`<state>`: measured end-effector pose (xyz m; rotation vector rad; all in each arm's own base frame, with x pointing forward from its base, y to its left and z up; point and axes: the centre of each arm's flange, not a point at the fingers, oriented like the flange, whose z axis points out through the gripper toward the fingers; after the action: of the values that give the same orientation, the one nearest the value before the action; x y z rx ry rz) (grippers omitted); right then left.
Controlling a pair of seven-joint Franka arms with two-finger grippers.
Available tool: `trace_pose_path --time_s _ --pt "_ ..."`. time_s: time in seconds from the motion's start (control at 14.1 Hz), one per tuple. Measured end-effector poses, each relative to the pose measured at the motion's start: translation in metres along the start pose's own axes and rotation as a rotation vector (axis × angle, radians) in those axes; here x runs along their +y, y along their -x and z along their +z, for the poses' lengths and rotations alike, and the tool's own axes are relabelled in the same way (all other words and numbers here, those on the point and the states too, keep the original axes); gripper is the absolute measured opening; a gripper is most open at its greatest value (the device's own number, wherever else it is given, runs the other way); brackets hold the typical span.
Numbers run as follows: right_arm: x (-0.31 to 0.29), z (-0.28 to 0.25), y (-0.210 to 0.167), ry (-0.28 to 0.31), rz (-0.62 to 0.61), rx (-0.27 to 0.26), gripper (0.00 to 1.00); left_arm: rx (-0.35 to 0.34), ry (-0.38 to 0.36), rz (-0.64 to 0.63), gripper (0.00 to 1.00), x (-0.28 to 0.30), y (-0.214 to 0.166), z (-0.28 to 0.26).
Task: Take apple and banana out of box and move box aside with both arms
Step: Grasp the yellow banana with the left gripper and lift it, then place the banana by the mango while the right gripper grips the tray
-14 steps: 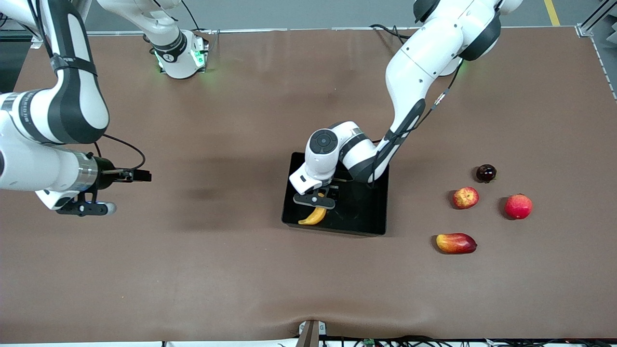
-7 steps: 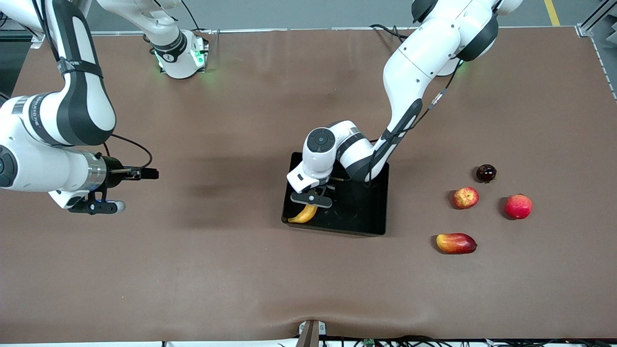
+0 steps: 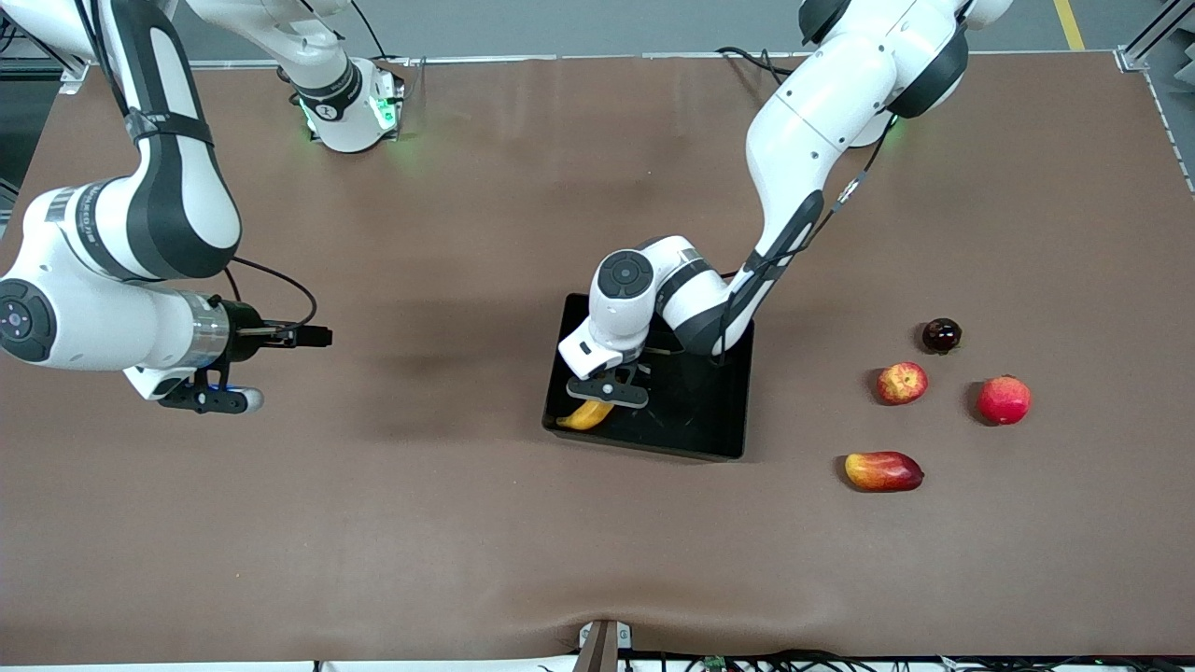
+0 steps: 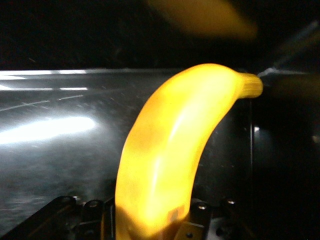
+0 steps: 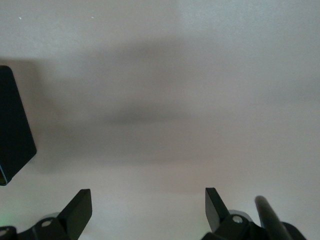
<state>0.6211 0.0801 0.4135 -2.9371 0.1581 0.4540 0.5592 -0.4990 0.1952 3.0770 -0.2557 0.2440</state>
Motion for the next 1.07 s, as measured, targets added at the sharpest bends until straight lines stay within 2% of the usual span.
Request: trace_pose_path --time_s 0.07,0.36,0.5,0.64,0.85,1.07 --pt "-0.001 0.000 0.000 0.000 -0.001 0.000 1.00 0.008 -0.011 -0.006 0.00 -0.004 -0.008 -0.016" --pt "-0.035 0.007 0.006 0.011 -0.034 0.011 1.00 0.036 -0.061 -0.008 0.00 -0.041 -0.046 -0.113" --pt "-0.065 0.012 0.011 0.019 -0.023 0.034 1.00 0.051 -0.048 -0.027 0.00 -0.089 -0.074 -0.165" --pt "-0.100 0.027 0.015 0.028 -0.039 0.055 1.00 0.044 -0.077 -0.026 0.00 -0.160 -0.098 -0.201" --pt "-0.164 0.075 0.015 0.033 0.018 0.109 1.00 -0.019 -0.138 -0.021 0.00 -0.273 -0.117 -0.207" --pt "-0.225 0.129 0.018 0.022 0.065 0.170 1.00 -0.099 -0.183 -0.024 0.00 -0.400 -0.114 -0.172"
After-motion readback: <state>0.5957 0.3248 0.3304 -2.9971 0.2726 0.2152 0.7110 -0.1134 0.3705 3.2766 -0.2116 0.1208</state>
